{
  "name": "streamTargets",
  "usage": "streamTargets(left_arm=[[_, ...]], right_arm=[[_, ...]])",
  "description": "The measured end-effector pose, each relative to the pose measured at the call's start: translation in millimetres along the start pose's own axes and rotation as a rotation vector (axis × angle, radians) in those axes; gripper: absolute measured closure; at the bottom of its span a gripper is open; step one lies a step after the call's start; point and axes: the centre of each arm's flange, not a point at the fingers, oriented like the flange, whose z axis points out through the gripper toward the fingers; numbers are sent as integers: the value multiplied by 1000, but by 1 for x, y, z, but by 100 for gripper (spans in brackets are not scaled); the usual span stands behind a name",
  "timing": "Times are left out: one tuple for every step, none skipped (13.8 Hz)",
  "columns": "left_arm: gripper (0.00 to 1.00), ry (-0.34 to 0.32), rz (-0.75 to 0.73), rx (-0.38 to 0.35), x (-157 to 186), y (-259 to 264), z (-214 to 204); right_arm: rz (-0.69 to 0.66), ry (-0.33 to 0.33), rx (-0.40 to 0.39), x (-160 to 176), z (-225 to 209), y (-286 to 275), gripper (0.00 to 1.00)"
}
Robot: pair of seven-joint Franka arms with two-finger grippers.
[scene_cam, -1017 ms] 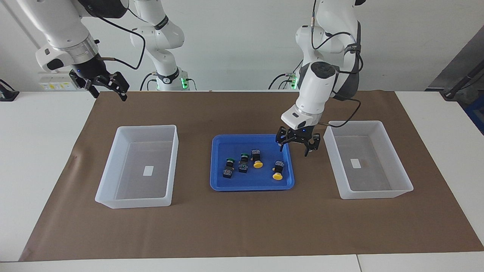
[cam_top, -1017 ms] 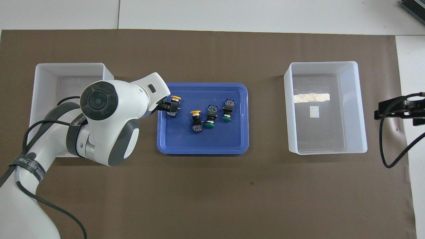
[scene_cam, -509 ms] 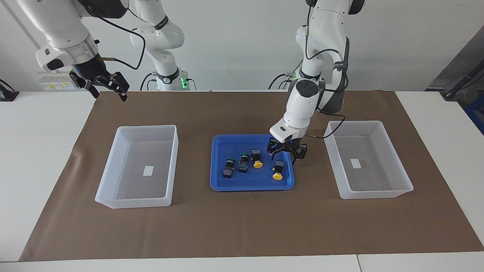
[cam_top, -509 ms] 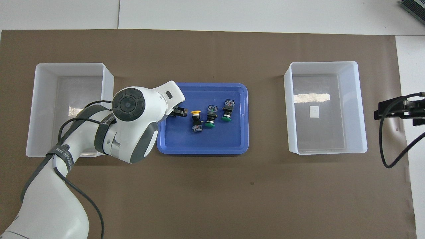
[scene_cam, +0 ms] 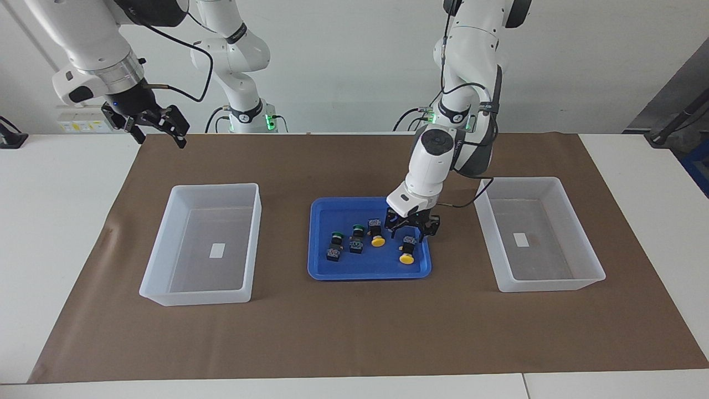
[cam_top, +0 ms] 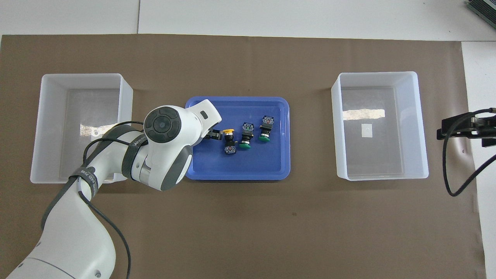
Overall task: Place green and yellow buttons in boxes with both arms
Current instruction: 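Grasp the yellow button with the left gripper and lift it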
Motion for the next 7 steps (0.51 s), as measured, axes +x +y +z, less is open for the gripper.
streamTargets(left_arm=[[17,-1,-1,0,0,0,1],[17,-1,-3,0,0,0,2],[17,0,-4,0,0,0,2],[18,3,-5,-1,0,0,3],[19,3,-6,-1,0,1,3],[21,3,-8,-2,-1,4,5],[22,2,-10,-3,-2,6,7]], right_arm=[[0,0,0,0,0,0,0],[0,0,0,0,0,0,0],[0,0,0,0,0,0,0],[0,0,0,0,0,0,0],[0,0,0,0,0,0,0],[0,0,0,0,0,0,0],[0,0,0,0,0,0,0]])
